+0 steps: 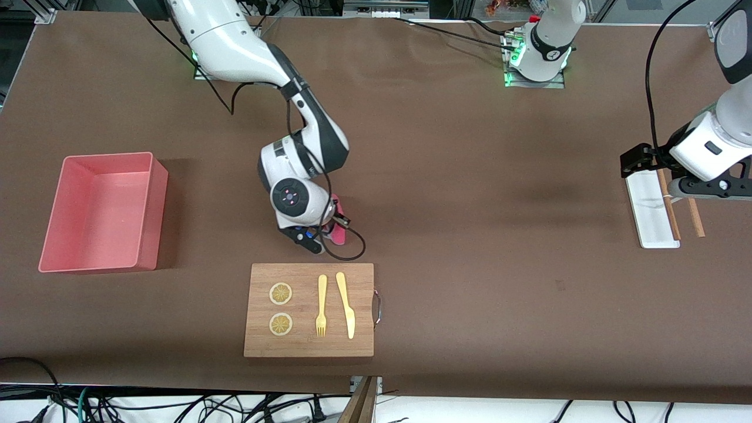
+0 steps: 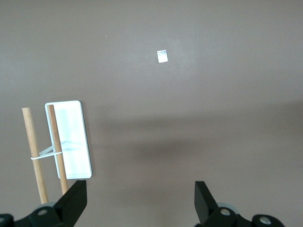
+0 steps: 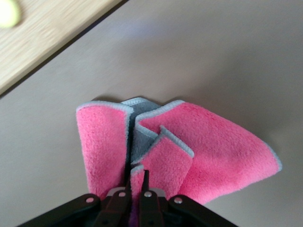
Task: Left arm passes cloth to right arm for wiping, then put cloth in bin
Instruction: 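Wipe the table beside the wooden board with the cloth in the right gripper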
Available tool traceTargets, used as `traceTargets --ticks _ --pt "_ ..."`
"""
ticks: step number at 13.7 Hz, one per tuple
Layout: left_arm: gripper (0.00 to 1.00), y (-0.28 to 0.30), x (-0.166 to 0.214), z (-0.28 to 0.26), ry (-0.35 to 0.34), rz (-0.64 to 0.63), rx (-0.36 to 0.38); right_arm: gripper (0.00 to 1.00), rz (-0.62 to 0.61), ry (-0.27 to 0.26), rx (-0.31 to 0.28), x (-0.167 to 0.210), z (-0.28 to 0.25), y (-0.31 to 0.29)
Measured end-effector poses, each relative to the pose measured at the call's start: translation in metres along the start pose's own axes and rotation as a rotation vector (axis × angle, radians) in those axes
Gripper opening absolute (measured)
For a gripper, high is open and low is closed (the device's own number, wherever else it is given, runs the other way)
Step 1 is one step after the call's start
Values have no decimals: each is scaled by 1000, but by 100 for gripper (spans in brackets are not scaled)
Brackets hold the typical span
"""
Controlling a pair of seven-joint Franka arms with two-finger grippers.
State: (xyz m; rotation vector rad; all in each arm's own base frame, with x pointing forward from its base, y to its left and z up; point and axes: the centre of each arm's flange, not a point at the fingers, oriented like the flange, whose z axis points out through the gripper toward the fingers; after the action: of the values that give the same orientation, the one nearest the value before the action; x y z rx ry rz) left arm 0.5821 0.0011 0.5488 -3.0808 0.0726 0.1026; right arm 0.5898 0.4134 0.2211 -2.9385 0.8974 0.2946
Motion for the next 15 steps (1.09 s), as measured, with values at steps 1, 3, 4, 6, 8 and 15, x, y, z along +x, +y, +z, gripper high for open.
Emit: traceTargets --ticks 1,3,4,6,8,15 --pt "100 -7 0 -4 9 -4 0 2 23 12 27 -14 2 -9" --pt "100 -17 0 -10 22 -14 -1 2 60 6 86 -47 6 -27" --pt "100 -18 0 -11 24 -16 -1 2 68 4 107 -59 7 -33" --pt "100 -16 1 -11 24 -13 -1 2 64 7 114 -63 7 -35" --pt "100 -12 2 -9 20 -5 -3 2 -10 21 51 -43 8 -23" --pt "100 5 5 -7 16 -32 -6 2 -254 -37 -219 119 -15 91"
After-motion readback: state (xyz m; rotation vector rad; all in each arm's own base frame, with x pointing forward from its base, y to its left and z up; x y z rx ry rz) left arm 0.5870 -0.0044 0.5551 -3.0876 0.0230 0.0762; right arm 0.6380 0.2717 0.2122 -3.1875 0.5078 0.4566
